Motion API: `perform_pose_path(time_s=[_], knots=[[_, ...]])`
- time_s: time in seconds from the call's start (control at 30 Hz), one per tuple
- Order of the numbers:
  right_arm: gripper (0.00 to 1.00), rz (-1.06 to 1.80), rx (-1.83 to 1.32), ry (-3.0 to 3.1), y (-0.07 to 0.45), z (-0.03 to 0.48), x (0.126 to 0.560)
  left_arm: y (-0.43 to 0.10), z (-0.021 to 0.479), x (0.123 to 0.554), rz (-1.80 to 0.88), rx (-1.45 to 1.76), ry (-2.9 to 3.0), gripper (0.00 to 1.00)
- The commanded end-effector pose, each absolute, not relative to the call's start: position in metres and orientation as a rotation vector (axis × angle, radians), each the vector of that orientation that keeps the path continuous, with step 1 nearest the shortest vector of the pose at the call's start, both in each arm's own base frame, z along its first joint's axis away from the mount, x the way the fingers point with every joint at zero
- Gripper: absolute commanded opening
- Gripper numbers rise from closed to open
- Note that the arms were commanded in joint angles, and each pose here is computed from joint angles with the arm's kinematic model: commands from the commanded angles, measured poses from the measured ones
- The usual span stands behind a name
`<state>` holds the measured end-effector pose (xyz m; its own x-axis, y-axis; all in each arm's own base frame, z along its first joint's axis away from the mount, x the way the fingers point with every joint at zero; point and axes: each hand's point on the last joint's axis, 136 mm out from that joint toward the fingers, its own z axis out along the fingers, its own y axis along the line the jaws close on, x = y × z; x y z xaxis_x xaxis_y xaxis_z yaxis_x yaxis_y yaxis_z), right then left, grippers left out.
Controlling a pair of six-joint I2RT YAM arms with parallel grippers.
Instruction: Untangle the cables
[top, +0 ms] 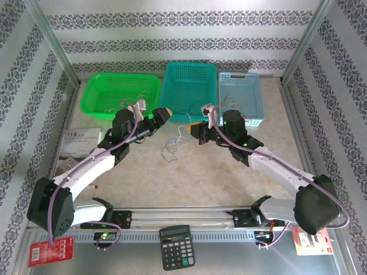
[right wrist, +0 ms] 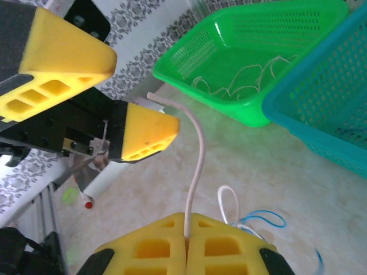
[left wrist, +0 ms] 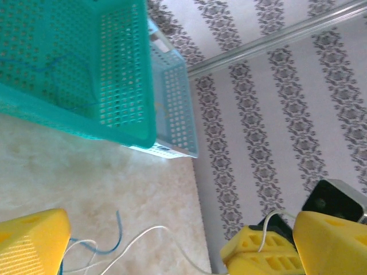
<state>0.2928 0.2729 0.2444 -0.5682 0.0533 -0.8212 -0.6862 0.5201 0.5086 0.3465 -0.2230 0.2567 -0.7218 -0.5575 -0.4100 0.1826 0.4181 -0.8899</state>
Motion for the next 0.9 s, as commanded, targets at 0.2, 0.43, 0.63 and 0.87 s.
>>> perform_pose_path(time_s=[0.2, 0.43, 0.63, 0.87], knots=[[0.0, 1.222, -0.534, 1.807, 0.275, 0.298, 0.29, -0.251, 0.266, 0.328, -1.272, 0.178, 2.005, 0.92], [0.0, 1.288, -0.563, 1.742, 0.28, 0.33, 0.284, -0.263, 0.265, 0.337, -1.209, 0.324, 1.997, 0.94], [0.0, 1.327, -0.571, 1.709, 0.287, 0.345, 0.287, -0.297, 0.281, 0.344, -1.249, 0.441, 1.955, 0.9], [0.0, 1.318, -0.529, 1.687, 0.281, 0.352, 0.293, -0.322, 0.298, 0.342, -1.291, 0.513, 1.895, 0.27]])
